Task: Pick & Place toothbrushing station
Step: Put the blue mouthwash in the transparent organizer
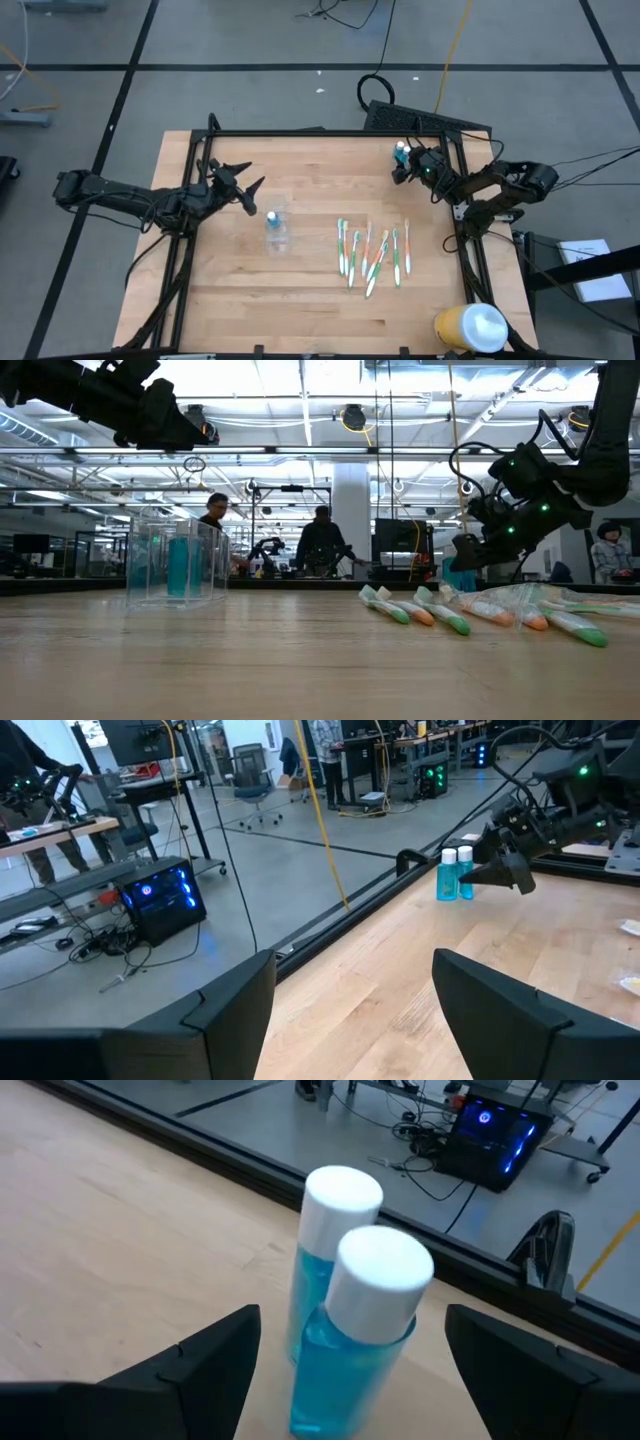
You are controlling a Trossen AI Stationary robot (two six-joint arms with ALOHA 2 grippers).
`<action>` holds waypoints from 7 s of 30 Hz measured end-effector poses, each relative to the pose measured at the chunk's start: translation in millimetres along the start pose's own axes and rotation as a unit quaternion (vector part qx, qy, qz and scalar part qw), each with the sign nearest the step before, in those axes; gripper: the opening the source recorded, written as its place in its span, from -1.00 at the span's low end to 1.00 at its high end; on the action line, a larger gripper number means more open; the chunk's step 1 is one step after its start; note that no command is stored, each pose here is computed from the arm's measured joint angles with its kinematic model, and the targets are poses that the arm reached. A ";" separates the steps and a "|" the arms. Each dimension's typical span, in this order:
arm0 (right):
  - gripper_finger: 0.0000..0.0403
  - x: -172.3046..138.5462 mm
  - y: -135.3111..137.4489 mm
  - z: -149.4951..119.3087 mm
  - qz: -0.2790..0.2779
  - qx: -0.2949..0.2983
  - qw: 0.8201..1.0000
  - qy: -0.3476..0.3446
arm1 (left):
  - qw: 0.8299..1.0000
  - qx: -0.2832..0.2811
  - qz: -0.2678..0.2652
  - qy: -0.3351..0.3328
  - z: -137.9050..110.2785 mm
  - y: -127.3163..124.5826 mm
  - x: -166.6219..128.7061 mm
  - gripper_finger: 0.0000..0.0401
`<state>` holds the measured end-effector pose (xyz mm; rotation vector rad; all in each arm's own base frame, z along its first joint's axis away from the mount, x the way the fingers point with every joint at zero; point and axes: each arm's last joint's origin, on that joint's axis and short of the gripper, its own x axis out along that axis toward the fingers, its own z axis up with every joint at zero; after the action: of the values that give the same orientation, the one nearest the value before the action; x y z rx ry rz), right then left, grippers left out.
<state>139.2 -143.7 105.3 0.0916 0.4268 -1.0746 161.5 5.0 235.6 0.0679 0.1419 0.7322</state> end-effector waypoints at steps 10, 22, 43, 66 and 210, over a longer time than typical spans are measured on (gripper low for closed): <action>0.31 0.0 0.0 -2.4 0.000 -0.017 1.000 0.012 | 1.000 0.000 0.000 0.000 0.0 0.0 0.0 0.39; -0.05 0.0 0.0 -2.4 0.000 -0.017 1.000 0.012 | 1.000 0.000 0.000 0.000 0.0 0.0 0.0 0.39; -0.28 -0.7 2.2 -2.2 0.006 -0.010 1.000 0.010 | 1.000 0.000 0.000 0.000 0.0 0.0 0.0 0.39; -0.30 -13.0 34.7 -2.4 0.139 0.019 0.990 0.007 | 1.000 -0.002 -0.030 0.000 0.0 -1.7 -0.1 0.39; 0.17 -84.8 126.1 46.0 0.483 0.042 0.873 -0.060 | 0.942 0.069 -0.325 0.050 73.9 -113.0 202.2 -0.50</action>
<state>227.9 -25.3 163.0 0.2821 0.1678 -0.1008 396.1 55.8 274.8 0.1100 0.2951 0.0621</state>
